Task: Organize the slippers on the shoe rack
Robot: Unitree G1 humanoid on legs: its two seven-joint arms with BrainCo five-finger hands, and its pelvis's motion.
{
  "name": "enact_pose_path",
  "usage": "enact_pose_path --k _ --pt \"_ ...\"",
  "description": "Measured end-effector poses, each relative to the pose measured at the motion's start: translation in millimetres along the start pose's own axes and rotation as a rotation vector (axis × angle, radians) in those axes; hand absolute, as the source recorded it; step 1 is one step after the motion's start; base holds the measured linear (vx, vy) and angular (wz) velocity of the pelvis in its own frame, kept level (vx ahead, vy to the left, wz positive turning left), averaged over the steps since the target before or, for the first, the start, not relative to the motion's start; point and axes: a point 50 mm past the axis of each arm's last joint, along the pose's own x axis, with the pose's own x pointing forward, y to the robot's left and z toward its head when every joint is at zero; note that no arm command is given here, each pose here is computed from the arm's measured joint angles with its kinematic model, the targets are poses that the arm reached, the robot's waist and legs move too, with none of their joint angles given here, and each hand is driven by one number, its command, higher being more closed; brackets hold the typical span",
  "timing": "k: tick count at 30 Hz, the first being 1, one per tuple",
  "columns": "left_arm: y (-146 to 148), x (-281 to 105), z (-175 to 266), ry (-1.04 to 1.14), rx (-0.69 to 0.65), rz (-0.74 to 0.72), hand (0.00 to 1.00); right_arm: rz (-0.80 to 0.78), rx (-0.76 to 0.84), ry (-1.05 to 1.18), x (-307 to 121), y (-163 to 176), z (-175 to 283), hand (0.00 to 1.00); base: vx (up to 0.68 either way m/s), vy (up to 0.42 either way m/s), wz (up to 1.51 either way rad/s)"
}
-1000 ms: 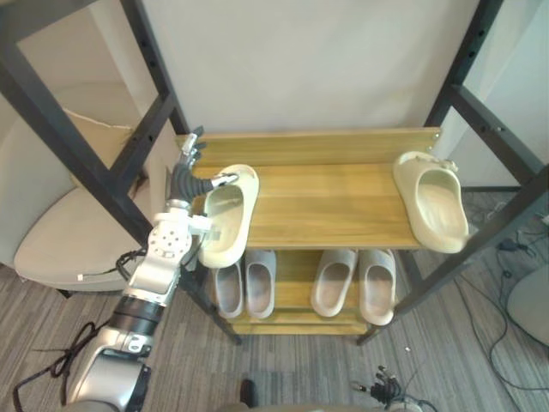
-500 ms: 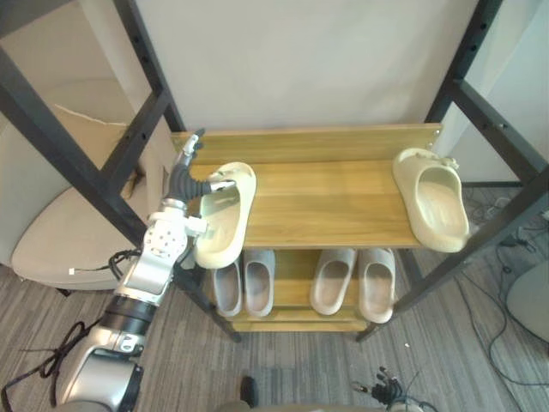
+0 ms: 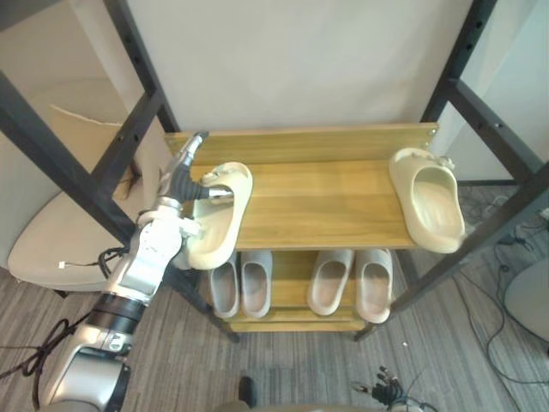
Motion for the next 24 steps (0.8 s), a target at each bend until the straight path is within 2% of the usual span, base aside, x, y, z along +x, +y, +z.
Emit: enact_pose_path --k 7,19,24 --pt "2 0 -1 0.005 -0.018 0.009 0.0 -0.001 -0.002 0.001 0 -1 0 0.0 0.0 0.0 0.0" --pt "11 -3 7 -0.018 -0.183 0.06 0.0 0.004 -0.013 -0.005 1 0 2 0.0 0.0 0.0 0.0" --pt "12 -3 8 -0.024 -0.199 0.065 0.0 0.006 -0.016 -0.004 1 1 2 0.0 0.0 0.0 0.0"
